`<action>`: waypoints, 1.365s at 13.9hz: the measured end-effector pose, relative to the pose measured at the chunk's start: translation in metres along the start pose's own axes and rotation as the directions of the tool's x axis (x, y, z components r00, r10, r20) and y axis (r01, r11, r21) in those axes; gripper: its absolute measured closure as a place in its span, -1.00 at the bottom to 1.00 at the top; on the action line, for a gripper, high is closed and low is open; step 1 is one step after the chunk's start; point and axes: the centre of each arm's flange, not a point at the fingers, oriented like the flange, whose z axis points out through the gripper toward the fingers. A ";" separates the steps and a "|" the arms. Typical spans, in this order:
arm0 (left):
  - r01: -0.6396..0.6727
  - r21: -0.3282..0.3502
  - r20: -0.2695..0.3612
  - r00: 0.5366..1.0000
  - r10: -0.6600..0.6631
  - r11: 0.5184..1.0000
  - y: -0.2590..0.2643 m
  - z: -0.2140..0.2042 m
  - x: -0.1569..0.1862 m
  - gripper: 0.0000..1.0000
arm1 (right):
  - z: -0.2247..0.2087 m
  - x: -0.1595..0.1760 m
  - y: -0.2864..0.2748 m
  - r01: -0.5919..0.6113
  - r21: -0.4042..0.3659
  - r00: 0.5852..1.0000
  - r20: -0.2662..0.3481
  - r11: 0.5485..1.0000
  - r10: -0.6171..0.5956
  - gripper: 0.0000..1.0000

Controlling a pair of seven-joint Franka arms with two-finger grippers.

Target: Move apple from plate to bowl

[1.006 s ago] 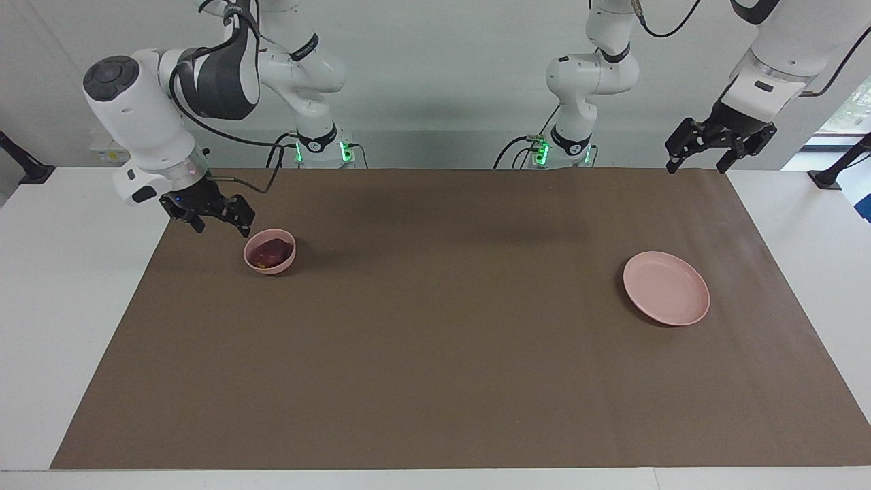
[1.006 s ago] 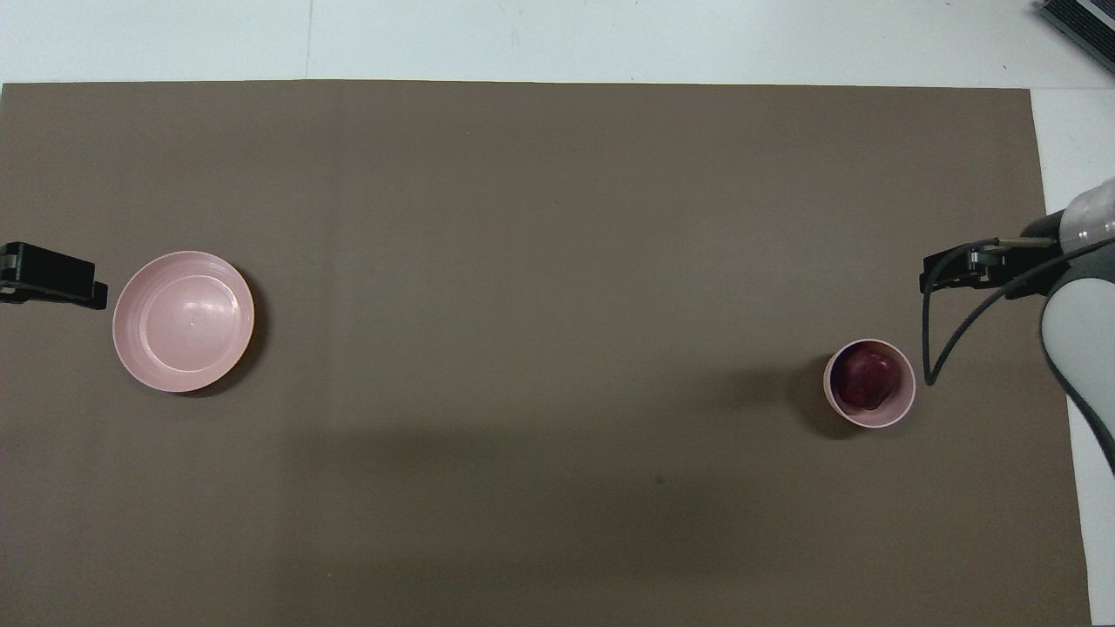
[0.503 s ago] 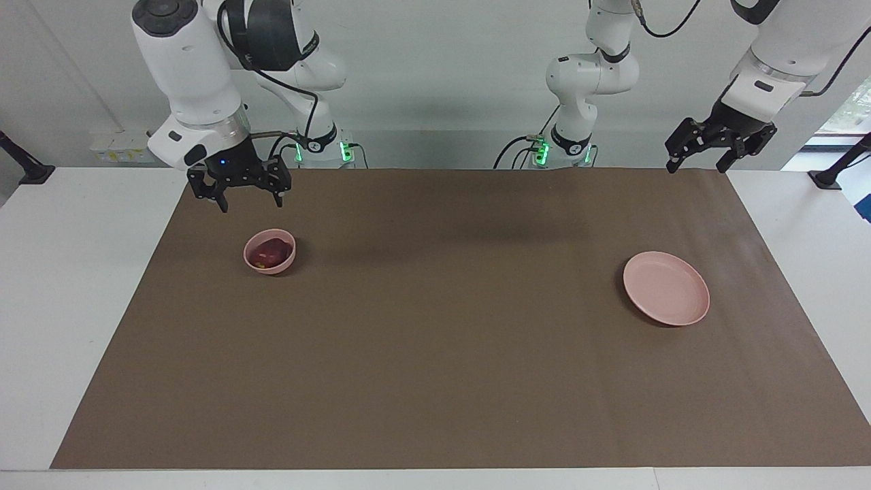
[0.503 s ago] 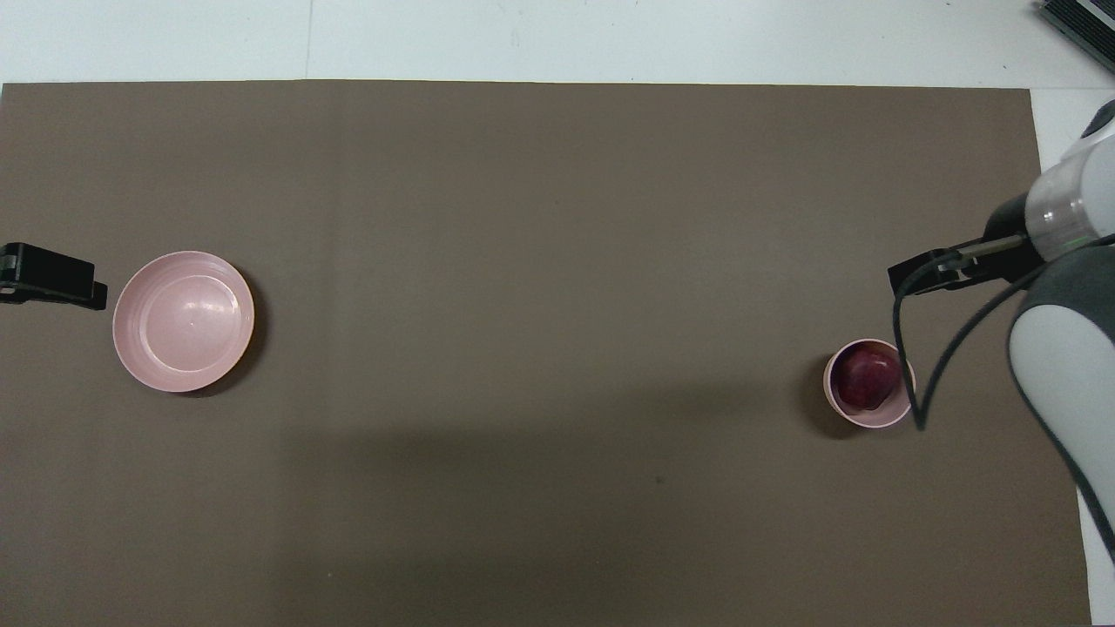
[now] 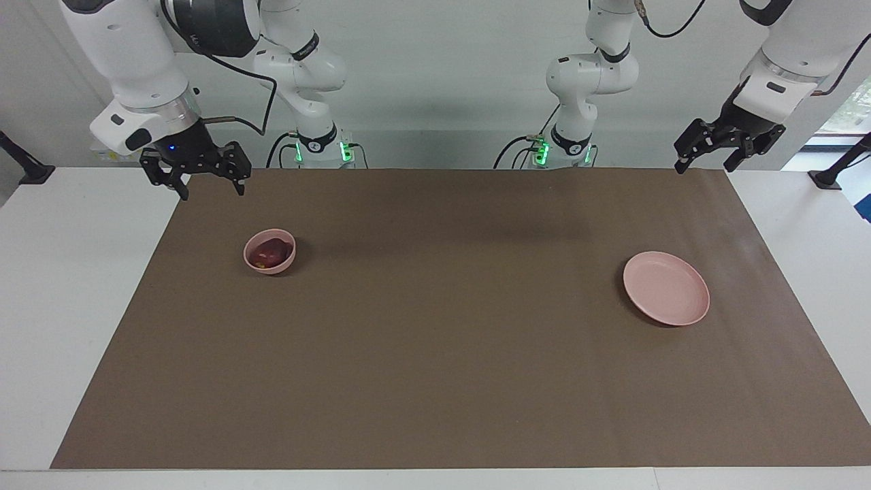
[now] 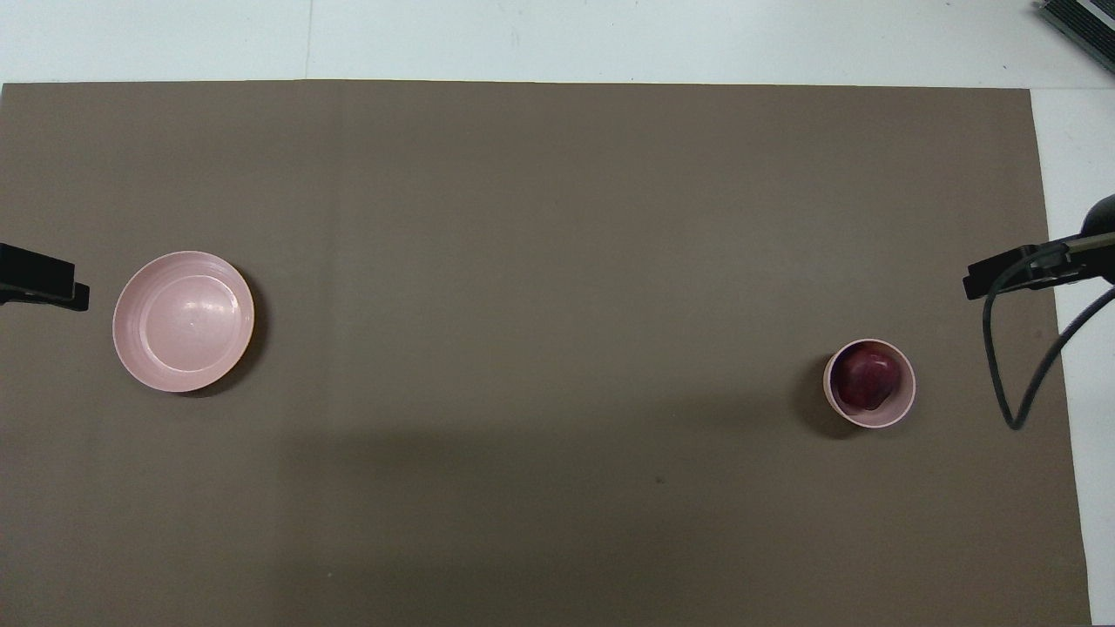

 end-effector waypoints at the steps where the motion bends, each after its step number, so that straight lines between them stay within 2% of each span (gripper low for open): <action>1: -0.003 0.000 0.000 1.000 0.003 1.000 0.001 0.000 0.000 -1.00 | 0.000 -0.001 0.000 -0.002 0.014 1.000 0.006 1.000 0.002 -1.00; 6: -0.006 0.000 0.002 1.000 0.006 1.000 0.003 0.001 0.000 -1.00 | -0.010 -0.013 0.015 -0.044 0.026 0.998 0.043 0.999 0.043 -1.00; 9: -0.006 0.000 0.003 1.000 0.006 1.000 0.003 0.001 0.000 -1.00 | -0.022 -0.019 0.015 -0.104 0.029 0.994 0.025 0.994 0.103 -1.00; 19: 0.002 -0.018 0.004 1.000 -0.001 1.000 0.000 0.001 0.000 -1.00 | -0.026 -0.019 0.007 -0.104 0.029 0.994 0.019 0.994 0.103 -1.00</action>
